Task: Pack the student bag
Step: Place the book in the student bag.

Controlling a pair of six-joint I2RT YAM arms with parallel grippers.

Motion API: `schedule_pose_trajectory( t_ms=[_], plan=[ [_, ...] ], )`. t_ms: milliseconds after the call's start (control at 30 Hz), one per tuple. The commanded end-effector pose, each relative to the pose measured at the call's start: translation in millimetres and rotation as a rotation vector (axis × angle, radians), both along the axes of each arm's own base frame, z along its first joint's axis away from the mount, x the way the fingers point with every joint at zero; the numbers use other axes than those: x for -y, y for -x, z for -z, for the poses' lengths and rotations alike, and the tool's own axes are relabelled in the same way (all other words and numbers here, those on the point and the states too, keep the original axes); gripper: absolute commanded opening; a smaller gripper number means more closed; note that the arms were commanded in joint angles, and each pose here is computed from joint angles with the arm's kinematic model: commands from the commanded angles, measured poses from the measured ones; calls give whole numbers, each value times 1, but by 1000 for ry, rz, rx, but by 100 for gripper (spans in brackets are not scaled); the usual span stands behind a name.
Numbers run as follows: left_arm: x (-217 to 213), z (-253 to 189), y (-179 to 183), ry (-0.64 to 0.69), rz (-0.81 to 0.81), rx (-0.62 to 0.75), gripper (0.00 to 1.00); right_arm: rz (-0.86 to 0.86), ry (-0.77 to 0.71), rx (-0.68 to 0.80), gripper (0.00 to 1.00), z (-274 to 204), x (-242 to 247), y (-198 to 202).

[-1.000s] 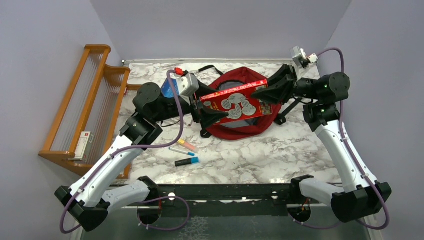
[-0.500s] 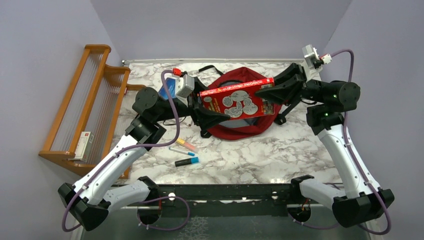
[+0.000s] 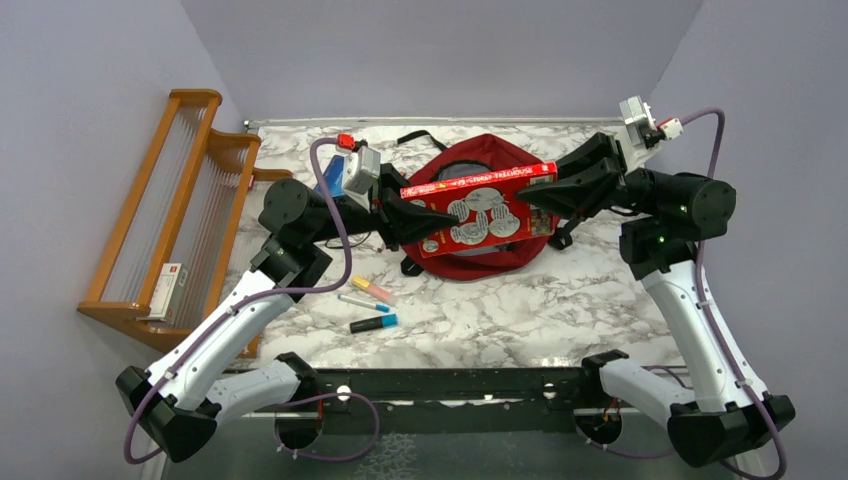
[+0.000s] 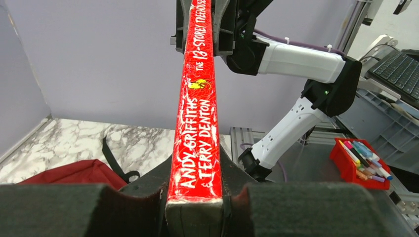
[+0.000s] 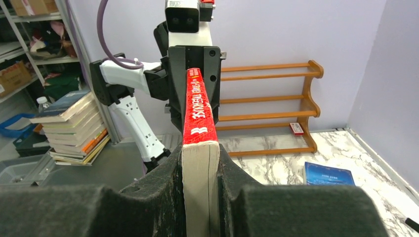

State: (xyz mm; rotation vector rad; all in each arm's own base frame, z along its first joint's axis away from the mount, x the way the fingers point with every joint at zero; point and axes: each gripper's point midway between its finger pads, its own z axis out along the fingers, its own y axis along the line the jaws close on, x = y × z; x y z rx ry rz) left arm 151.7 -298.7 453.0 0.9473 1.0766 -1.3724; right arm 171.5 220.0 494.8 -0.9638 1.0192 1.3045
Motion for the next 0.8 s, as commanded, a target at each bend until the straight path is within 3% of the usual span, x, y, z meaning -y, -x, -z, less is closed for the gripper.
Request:
schedule_pose_trajectory(
  t_ms=[0, 167, 267, 300, 433, 533, 767],
  plan=[
    [-7, -4, 18, 19, 48, 32, 20, 112, -120, 66, 1, -32, 9, -1],
    [-6, -3, 20, 16, 64, 40, 2, 115, -118, 59, 1, -31, 9, -2],
    [-6, -2, 19, 14, 62, 36, 0, 118, -92, 44, 1, -25, 7, -6],
    [-5, -1, 17, 15, 54, 32, 0, 125, -76, 40, 4, -22, 7, -9],
    [-2, 9, 3, 8, -1, 1, 0, 200, -6, 26, 37, -4, 7, -28],
    [2, 17, -13, -23, -51, -34, 0, 337, 27, -4, 56, 7, 15, -50],
    [-4, 50, -76, -150, -331, -134, 0, 589, 74, -47, 64, 29, 39, -81]
  ],
)
